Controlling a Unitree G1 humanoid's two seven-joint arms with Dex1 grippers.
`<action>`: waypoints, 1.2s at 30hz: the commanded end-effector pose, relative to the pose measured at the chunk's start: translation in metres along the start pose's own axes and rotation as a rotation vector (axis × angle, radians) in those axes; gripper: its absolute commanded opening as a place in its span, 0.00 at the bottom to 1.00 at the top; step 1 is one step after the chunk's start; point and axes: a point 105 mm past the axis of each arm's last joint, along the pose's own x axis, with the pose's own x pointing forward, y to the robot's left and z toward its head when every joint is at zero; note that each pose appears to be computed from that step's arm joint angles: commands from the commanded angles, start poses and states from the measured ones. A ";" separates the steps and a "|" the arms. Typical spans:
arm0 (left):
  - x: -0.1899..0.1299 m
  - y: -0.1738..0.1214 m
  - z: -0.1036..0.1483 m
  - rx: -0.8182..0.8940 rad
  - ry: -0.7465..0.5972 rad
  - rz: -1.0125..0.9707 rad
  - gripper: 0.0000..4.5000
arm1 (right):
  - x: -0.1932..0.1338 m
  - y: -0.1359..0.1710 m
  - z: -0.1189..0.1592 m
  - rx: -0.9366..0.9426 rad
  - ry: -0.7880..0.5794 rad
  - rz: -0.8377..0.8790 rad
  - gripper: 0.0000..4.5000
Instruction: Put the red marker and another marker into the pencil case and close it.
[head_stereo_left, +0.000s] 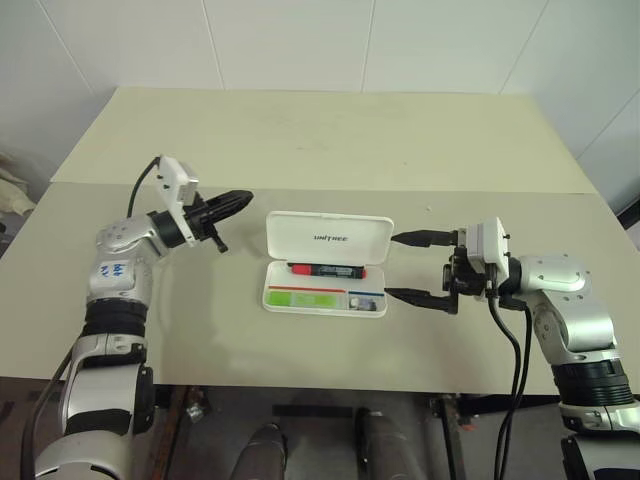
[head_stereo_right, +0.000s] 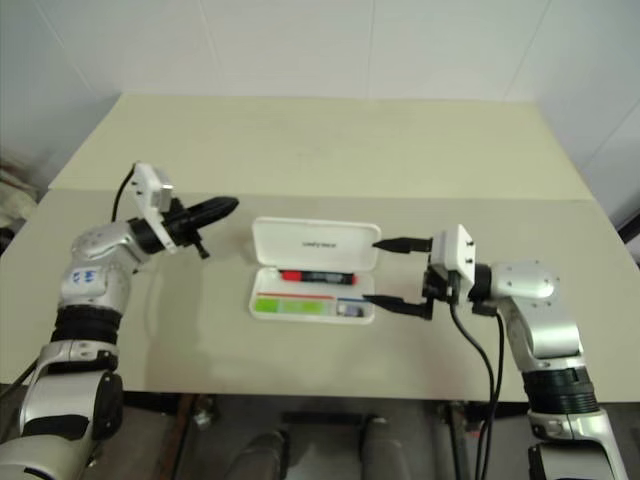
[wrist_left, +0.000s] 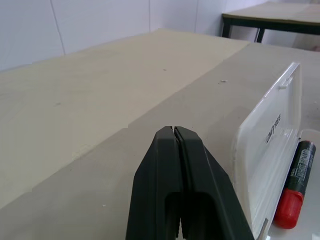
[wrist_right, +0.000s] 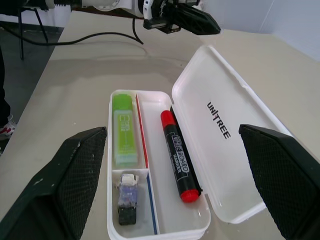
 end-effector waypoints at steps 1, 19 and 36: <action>0.008 -0.002 0.003 0.033 0.011 -0.034 0.01 | 0.002 0.002 0.008 -0.039 -0.020 0.000 1.00; 0.005 -0.016 0.018 0.114 -0.081 -0.161 0.01 | 0.008 0.006 0.006 -0.024 -0.035 -0.021 1.00; -0.014 -0.071 -0.010 0.271 0.090 -0.521 0.01 | 0.001 0.009 0.005 0.018 -0.018 -0.041 1.00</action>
